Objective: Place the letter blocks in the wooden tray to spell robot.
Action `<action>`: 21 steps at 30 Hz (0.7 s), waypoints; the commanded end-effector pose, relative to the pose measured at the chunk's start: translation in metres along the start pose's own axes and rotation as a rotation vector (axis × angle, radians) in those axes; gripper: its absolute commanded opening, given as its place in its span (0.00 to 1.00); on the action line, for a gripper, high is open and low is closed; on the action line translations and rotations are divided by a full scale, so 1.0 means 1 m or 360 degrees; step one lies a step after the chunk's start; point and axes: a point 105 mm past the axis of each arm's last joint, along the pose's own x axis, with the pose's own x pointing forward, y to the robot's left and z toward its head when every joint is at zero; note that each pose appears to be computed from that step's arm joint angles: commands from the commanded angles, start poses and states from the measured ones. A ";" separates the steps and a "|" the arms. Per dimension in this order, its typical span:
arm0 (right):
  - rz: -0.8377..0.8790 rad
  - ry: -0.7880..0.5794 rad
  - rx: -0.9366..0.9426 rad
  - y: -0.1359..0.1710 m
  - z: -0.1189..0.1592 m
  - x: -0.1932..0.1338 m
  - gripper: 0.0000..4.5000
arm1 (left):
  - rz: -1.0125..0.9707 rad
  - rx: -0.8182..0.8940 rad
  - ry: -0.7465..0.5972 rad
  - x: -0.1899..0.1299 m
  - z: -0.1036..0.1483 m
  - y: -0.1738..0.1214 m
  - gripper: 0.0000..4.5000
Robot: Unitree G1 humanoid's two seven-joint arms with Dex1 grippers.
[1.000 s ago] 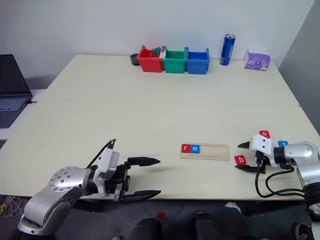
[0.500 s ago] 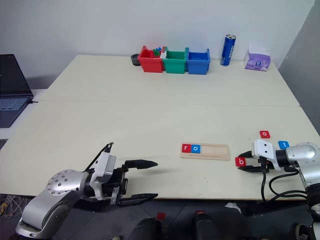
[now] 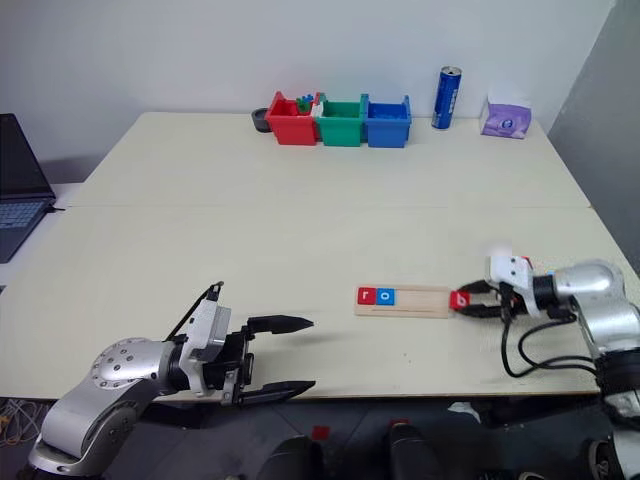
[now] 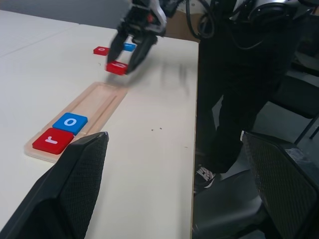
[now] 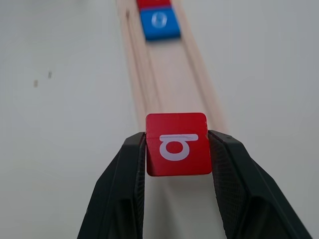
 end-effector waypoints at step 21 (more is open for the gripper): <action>0.0073 -0.0070 -0.0029 0.002 0.011 0.055 0.33 | 0.0236 0.0134 -0.0067 -0.005 0.019 0.010 1.00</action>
